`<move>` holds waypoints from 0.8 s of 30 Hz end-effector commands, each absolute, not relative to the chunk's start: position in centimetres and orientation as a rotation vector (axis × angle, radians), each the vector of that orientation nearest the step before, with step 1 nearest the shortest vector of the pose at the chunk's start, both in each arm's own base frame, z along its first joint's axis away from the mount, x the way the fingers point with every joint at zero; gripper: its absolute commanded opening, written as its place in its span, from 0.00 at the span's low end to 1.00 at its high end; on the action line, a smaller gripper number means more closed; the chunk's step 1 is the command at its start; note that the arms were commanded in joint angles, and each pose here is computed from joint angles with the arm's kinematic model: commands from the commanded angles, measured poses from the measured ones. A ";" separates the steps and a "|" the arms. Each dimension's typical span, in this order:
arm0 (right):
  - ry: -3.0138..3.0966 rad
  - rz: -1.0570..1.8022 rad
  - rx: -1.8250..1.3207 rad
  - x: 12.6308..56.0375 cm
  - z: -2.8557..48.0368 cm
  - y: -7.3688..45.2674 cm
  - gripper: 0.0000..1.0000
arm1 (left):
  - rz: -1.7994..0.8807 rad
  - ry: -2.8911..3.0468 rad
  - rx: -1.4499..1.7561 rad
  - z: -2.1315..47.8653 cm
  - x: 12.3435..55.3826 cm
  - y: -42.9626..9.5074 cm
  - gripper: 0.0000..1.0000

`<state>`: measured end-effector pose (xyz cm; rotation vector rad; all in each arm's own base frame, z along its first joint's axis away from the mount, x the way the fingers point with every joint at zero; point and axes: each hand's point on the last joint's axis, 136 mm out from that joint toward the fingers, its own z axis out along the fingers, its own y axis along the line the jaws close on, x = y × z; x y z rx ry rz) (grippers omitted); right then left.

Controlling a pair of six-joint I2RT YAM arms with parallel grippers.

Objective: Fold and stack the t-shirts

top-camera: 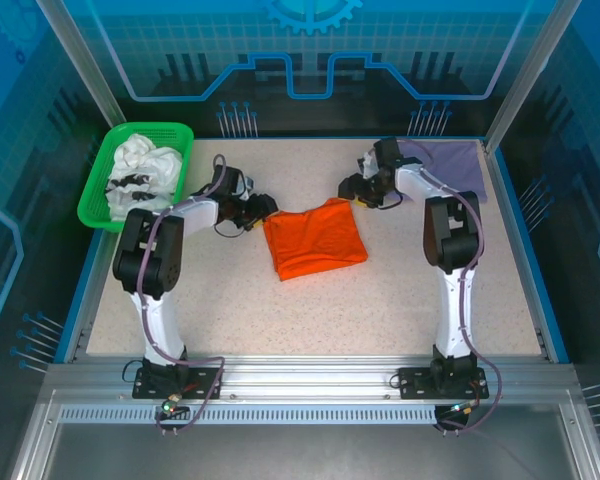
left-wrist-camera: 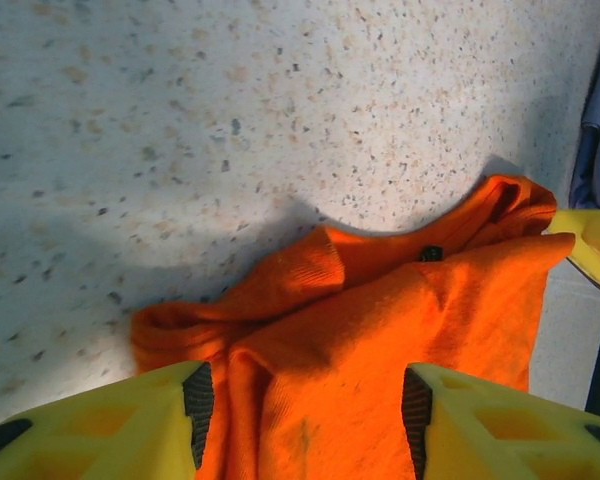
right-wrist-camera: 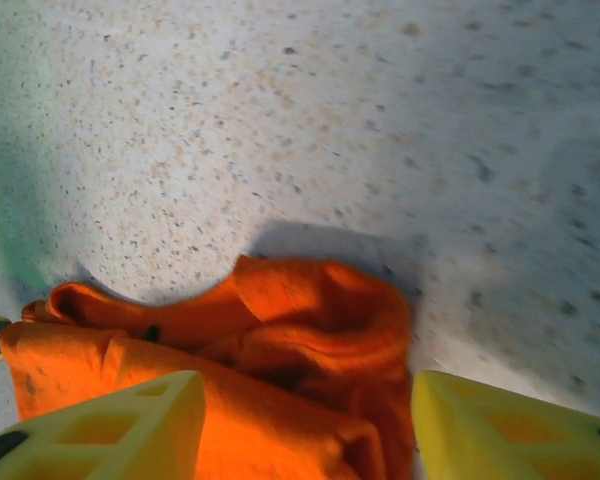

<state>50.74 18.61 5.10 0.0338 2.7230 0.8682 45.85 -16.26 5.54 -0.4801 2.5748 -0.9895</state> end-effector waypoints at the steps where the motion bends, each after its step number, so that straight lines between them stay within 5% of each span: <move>1: 2.737 0.900 -0.028 50.6 4.6 20.0 0.52 | -1.060 2.550 -0.384 6.3 46.8 -17.3 0.55; 8: 2.787 0.917 -0.013 50.0 2.9 20.1 0.31 | -1.100 2.549 -0.373 6.1 47.1 -17.8 0.51; 15: 2.789 0.965 -0.009 49.8 4.0 20.5 0.04 | -1.137 2.543 -0.360 6.2 46.9 -18.2 0.22; 19: 2.774 0.966 -0.010 49.6 5.3 20.5 0.00 | -1.163 2.494 -0.341 7.7 46.7 -18.4 0.00; 24: 2.743 0.989 -0.012 49.3 7.9 20.7 0.00 | -1.171 2.399 -0.325 10.3 46.2 -18.1 0.00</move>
